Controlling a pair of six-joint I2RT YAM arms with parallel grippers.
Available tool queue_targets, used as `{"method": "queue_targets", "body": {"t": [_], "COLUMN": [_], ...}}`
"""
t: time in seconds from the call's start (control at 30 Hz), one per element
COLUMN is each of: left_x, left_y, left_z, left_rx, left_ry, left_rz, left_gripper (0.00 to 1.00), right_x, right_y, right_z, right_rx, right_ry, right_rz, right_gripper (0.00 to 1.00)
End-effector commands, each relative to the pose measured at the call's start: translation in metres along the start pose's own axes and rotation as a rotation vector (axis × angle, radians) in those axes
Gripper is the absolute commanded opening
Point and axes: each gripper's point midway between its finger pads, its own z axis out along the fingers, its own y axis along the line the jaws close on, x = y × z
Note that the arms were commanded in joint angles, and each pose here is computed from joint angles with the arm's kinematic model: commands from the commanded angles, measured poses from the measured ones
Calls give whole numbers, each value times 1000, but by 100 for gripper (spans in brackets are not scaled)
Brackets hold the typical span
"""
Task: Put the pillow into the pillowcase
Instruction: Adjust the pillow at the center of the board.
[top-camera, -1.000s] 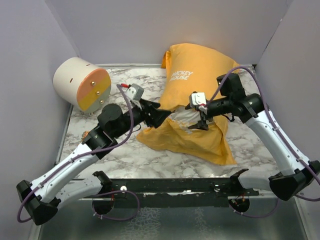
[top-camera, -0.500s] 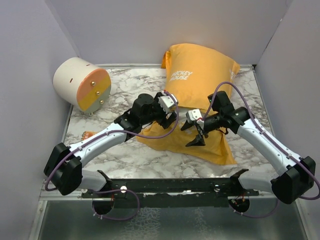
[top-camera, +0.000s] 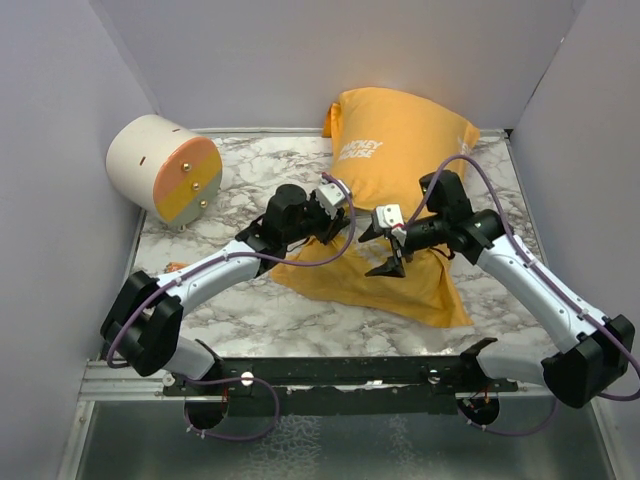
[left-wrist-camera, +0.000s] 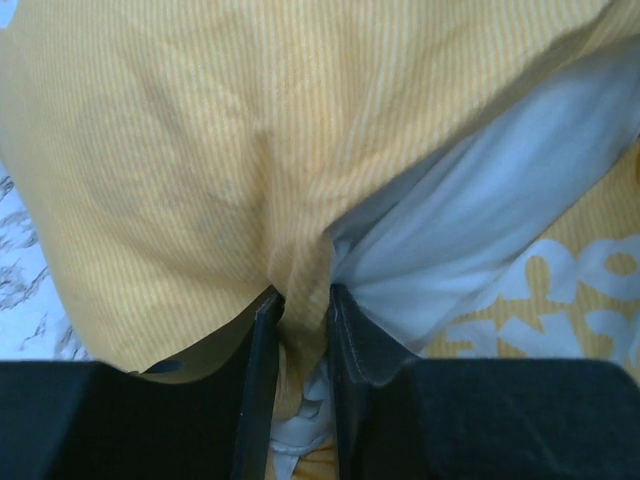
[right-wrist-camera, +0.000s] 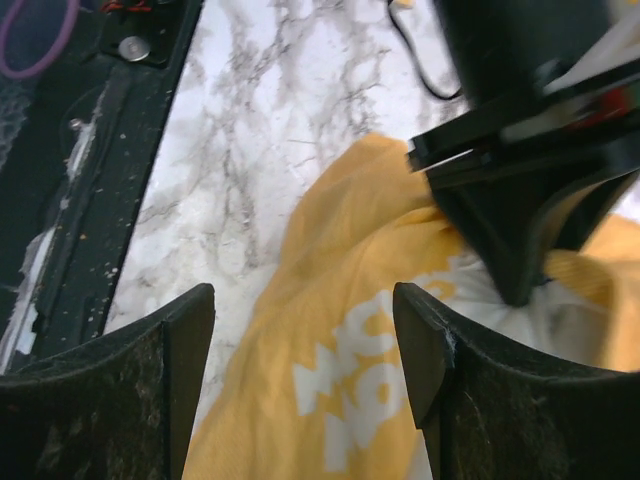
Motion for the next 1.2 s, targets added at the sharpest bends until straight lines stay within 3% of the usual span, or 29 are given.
{"method": "queue_targets", "body": {"t": [0.0,0.07,0.1,0.27,0.37,0.43,0.53,0.6,0.7,0.8,0.97,1.17], "left_x": [-6,-7,-8,-14,-15,-13,-8,-2,11,28,50,18], "left_y": [-3,-6,-7,-25,-40,-50,-59,-61,-64,-76,-94,-84], "left_z": [11,12,12,8,4,1,0,5,21,35,42,18], "left_rx": [61,85,97,198,282,334,379,385,403,446,484,435], "left_ry": [-28,-38,-43,-71,-84,-94,-88,-60,26,121,218,130], "left_rz": [-30,-43,-56,-81,-102,-127,-200,-267,-385,-464,-488,-491], "left_gripper": [19,4,1,0,0,0,0,0,0,0,0,3], "right_x": [-10,6,16,53,63,60,28,-10,-66,-82,-38,51], "right_y": [-31,-44,-50,-61,-59,-55,-36,-22,-15,-35,-94,-130], "right_z": [-8,-7,-6,-4,-4,-3,-6,-13,-28,-37,-65,-159], "right_rx": [109,159,185,268,273,255,153,87,74,151,511,918], "right_ry": [58,114,145,241,267,254,181,88,-46,-29,142,344], "right_rz": [-1,36,57,126,148,157,137,65,-40,-50,25,136], "right_gripper": [72,72,72,65,55,43,10,1,1,1,1,1]}}
